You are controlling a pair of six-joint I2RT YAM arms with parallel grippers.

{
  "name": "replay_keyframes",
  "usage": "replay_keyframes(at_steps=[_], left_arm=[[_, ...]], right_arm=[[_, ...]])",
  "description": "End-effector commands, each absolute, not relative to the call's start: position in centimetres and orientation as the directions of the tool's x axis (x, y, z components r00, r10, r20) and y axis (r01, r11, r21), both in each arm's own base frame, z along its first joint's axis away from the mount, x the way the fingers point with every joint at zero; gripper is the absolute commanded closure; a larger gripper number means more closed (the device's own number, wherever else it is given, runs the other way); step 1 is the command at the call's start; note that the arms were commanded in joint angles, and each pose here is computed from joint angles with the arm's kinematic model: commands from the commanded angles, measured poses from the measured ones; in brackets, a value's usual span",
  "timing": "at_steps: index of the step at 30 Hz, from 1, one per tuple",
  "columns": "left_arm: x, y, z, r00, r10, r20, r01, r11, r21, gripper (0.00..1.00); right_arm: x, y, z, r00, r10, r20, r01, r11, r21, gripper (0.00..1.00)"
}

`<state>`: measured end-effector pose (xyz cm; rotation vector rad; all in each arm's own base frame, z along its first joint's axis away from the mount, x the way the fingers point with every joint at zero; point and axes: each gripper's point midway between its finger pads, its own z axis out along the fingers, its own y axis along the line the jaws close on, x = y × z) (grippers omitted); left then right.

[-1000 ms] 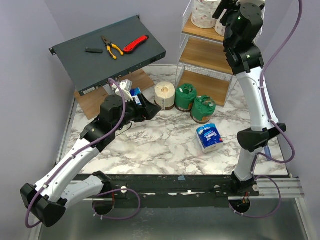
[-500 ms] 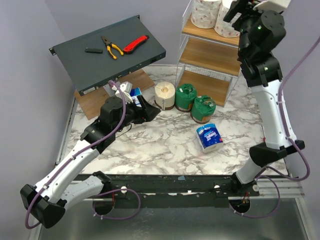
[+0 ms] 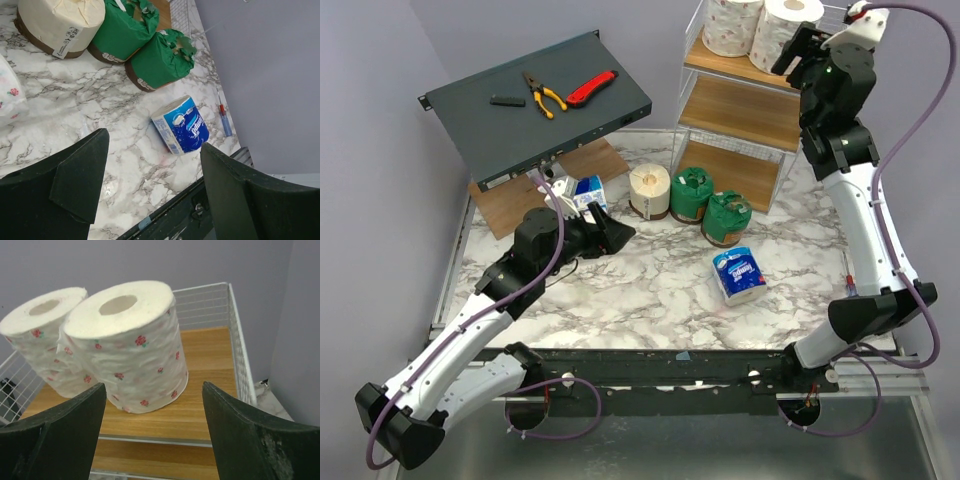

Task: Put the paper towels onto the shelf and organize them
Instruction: Place the paper towel on the shelf.

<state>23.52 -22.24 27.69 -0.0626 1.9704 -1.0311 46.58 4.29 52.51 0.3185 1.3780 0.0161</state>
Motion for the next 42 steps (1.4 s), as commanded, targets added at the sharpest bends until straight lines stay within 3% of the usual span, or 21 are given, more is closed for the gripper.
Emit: replay_keyframes(at_steps=[1, 42], left_arm=[[23.5, -21.9, 28.1, -0.583, -0.428, -0.691, 0.334, 0.648, -0.684, 0.24], [25.0, -21.5, 26.9, -0.581, -0.420, -0.697, 0.302, 0.684, -0.664, 0.24]], right_arm=[[47.4, 5.7, 52.7, 0.221, 0.217, -0.951, 0.101, 0.965, 0.244, 0.21], [54.4, 2.9, 46.1, 0.181, 0.163, -0.970, 0.276, 0.938, 0.210, 0.25]])
